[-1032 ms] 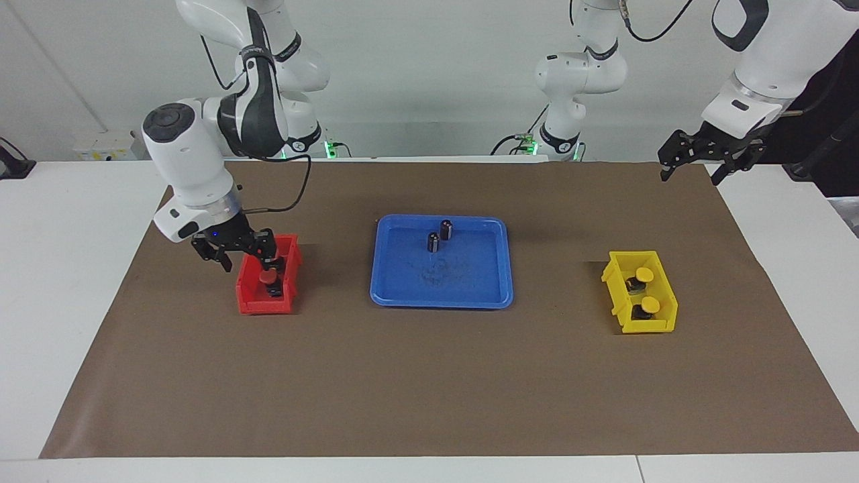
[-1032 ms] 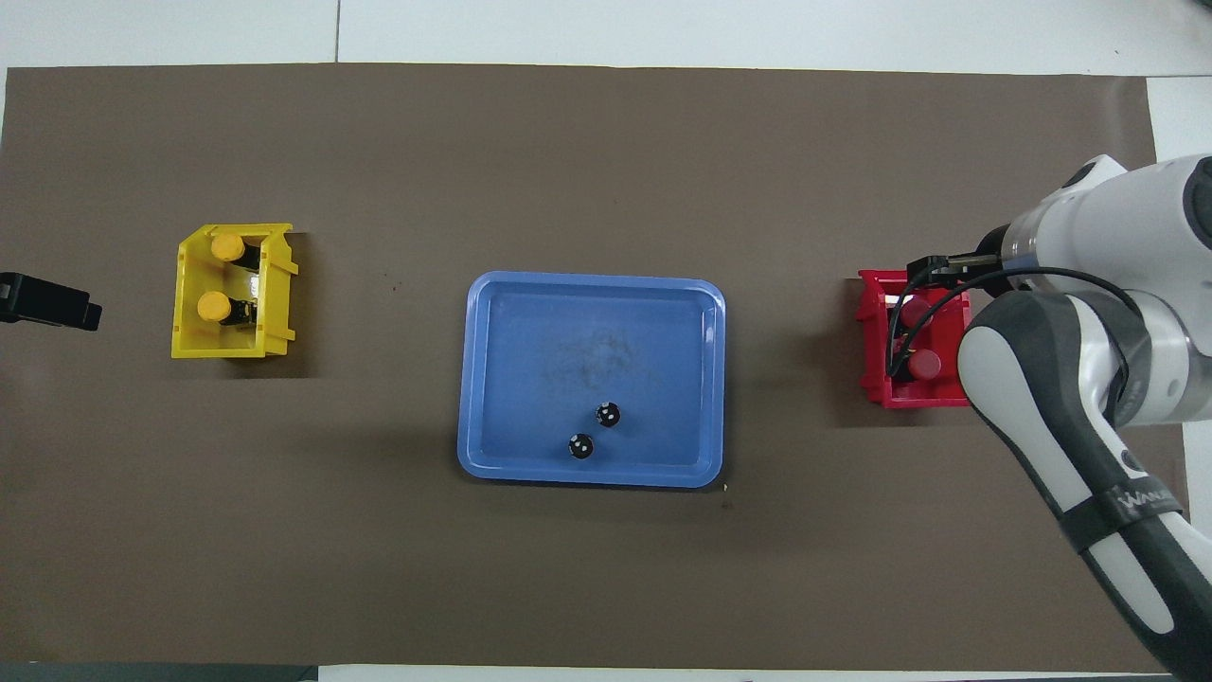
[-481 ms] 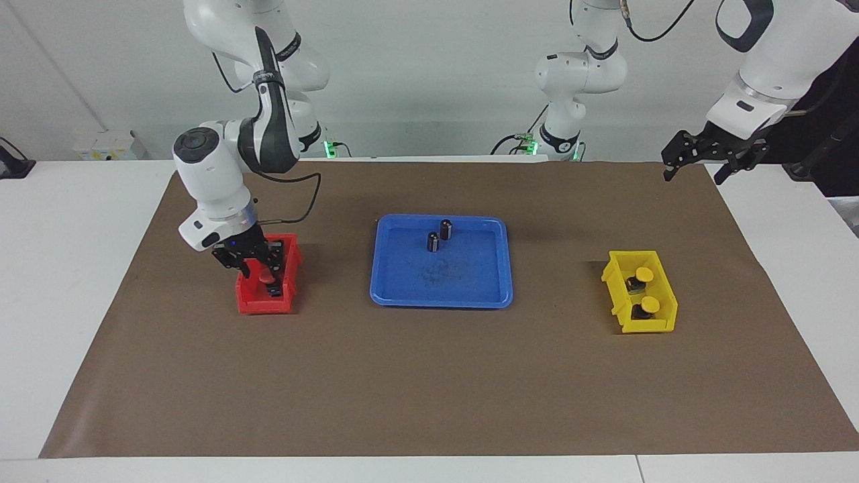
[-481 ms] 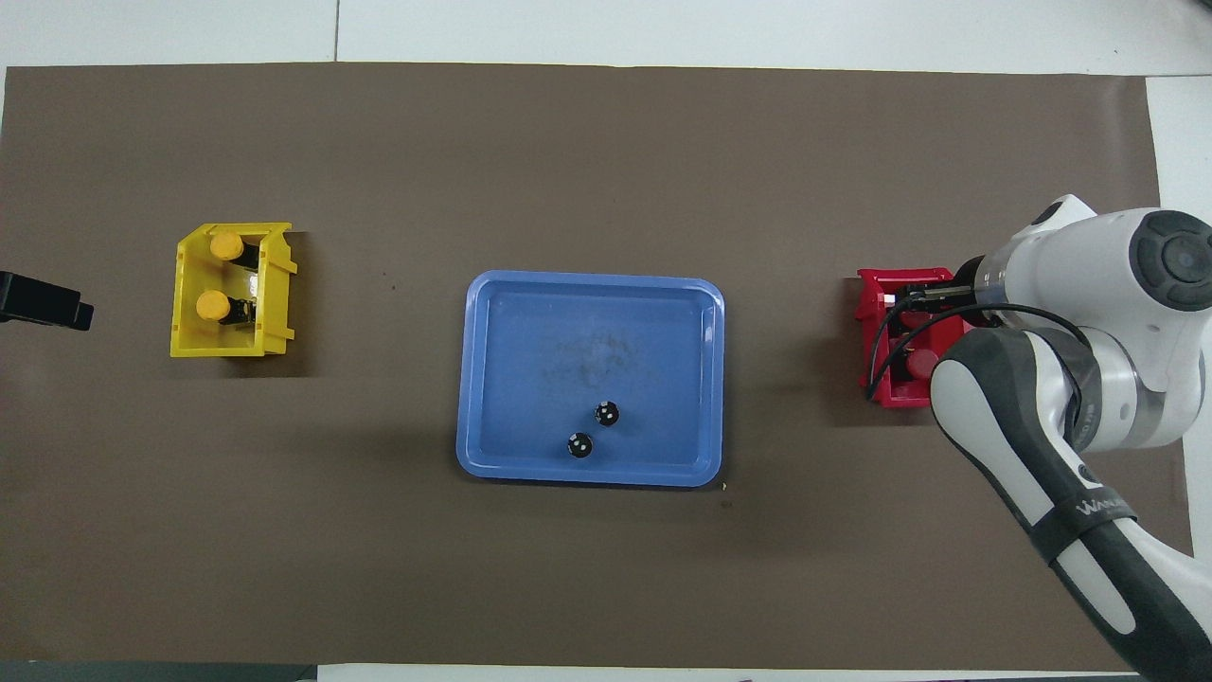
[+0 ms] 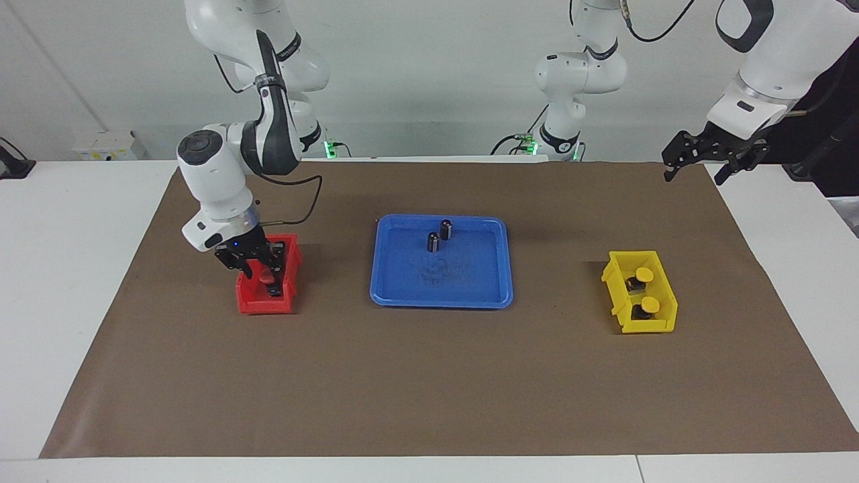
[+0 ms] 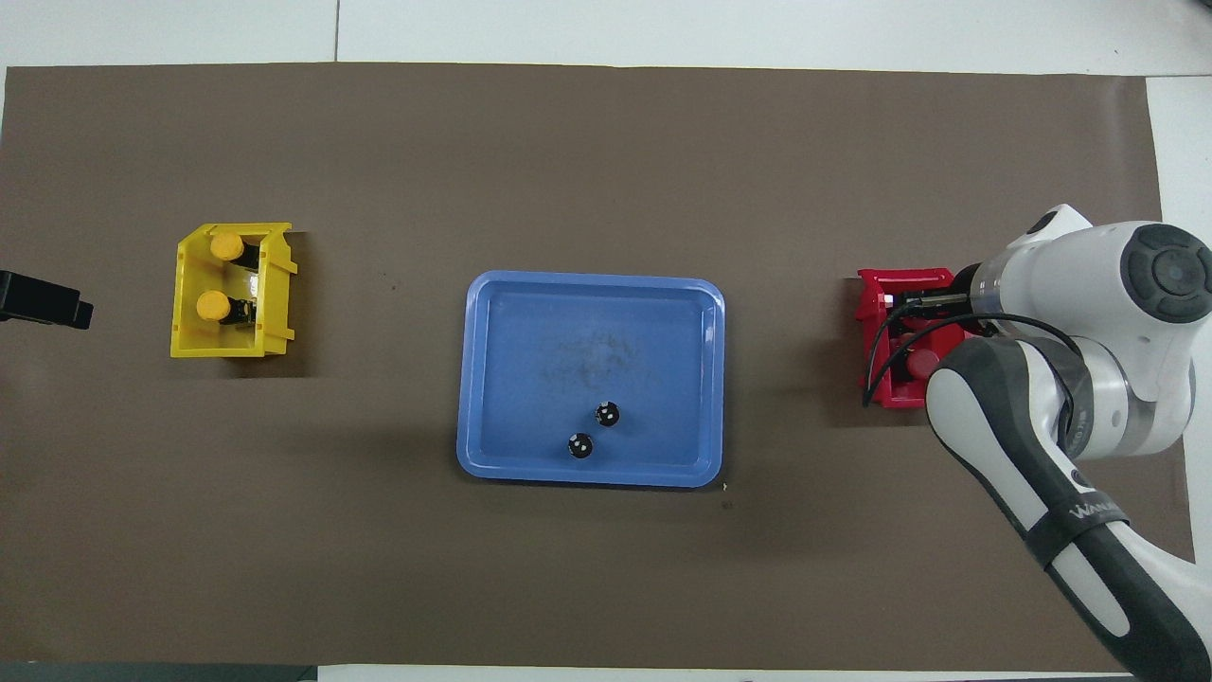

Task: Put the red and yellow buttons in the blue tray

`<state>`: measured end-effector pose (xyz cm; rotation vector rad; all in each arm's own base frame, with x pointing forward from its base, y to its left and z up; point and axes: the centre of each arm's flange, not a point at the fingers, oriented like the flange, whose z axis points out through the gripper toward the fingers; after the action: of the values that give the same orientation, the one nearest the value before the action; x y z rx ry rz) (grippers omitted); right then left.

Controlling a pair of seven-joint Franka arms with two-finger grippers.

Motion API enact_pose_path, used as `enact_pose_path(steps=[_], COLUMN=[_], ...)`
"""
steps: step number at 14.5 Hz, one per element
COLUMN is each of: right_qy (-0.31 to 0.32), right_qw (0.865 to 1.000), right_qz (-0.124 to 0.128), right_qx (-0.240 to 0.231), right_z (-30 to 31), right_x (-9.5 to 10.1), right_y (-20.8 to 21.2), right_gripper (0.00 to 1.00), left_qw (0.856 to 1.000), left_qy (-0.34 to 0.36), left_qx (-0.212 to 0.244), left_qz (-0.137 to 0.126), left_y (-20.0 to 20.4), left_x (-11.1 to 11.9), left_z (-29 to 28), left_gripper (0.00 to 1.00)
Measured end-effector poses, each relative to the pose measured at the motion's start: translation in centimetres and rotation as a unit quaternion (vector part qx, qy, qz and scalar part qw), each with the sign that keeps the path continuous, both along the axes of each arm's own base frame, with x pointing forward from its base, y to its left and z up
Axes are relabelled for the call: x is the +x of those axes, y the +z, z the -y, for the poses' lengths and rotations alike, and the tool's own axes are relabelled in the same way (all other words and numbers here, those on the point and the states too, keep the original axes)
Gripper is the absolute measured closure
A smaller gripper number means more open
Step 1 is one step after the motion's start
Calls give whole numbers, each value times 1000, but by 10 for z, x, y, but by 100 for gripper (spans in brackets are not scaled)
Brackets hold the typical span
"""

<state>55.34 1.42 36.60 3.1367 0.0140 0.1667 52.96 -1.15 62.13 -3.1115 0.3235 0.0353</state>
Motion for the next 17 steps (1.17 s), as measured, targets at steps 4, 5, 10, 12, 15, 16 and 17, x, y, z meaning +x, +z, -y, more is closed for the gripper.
enact_pose_path(steps=[4, 5, 10, 12, 15, 16, 17], right_qy=[0, 0, 6, 7, 9, 10, 14], right_qw=[1000, 1000, 1000, 1000, 1000, 1000, 1000], right_qz=[3, 2, 5, 7, 7, 7, 2], right_qx=[0, 0, 0, 0, 0, -1, -1], right_z=[0, 0, 0, 0, 0, 0, 0], right_x=[-2, -3, -5, -5, -5, -5, -4], right_y=[-4, -6, -11, -11, -11, -11, -8], right_gripper=[41, 41, 45, 51, 59, 59, 59], left_qw=[1000, 999, 997, 997, 996, 996, 996], left_qy=[9, 9, 20, 27, 30, 30, 31], left_qx=[-1, -2, -20, -22, -22, -21, -21], left_qz=[23, 36, 69, 75, 81, 82, 83], left_y=[-12, -23, -132, -179, -215, -219, -222], left_x=[5, 9, 61, 84, 99, 101, 102], left_z=[4, 5, 15, 18, 22, 22, 22], left_gripper=[0, 0, 17, 23, 27, 29, 30])
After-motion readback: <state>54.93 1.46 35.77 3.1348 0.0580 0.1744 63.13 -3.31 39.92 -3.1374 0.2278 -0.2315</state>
